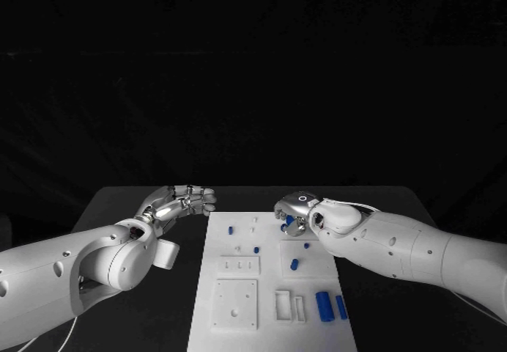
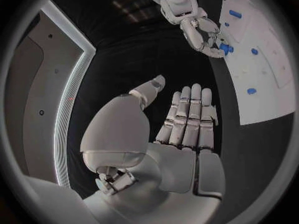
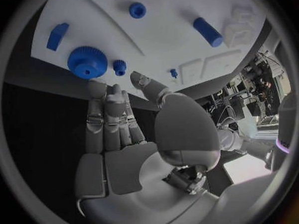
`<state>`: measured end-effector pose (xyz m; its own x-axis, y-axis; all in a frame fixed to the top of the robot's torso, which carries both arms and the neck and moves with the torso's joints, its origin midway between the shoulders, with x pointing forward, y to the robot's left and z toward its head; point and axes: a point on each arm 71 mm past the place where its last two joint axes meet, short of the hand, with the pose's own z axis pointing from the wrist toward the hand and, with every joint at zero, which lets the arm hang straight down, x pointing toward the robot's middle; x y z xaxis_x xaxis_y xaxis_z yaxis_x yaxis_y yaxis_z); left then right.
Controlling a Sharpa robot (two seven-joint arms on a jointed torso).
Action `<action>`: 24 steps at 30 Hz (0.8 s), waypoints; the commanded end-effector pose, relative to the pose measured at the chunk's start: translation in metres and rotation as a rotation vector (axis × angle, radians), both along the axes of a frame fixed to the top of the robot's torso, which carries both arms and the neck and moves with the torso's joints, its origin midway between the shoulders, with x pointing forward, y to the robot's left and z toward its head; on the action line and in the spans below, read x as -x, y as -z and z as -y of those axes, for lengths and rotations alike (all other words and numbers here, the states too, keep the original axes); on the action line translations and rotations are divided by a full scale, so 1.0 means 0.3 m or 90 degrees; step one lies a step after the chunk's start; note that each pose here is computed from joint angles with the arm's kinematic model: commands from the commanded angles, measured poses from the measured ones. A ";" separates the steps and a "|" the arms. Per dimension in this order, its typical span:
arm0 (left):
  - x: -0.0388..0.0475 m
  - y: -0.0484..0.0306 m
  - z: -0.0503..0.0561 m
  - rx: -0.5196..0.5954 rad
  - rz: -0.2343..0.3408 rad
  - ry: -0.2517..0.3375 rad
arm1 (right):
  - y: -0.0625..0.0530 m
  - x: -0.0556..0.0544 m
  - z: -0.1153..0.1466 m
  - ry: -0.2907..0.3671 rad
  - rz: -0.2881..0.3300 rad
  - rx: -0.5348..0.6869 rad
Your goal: Assemble the parts on the task board
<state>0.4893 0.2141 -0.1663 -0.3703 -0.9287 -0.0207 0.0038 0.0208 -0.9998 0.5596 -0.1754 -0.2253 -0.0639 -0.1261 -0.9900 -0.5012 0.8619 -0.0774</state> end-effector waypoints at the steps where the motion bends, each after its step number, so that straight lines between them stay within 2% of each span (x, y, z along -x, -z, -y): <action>1: 0.000 -0.007 0.011 0.005 0.008 0.015 | 0.010 -0.002 0.005 0.004 -0.002 0.026; 24: -0.001 -0.005 0.008 0.005 0.003 0.015 | 0.024 -0.006 0.014 0.010 -0.004 0.036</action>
<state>0.4901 0.2140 -0.1666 -0.3743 -0.9271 -0.0199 0.0016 0.0208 -0.9998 0.5615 -0.1803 -0.2311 -0.0683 -0.1593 -0.9849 -0.4856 0.8676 -0.1067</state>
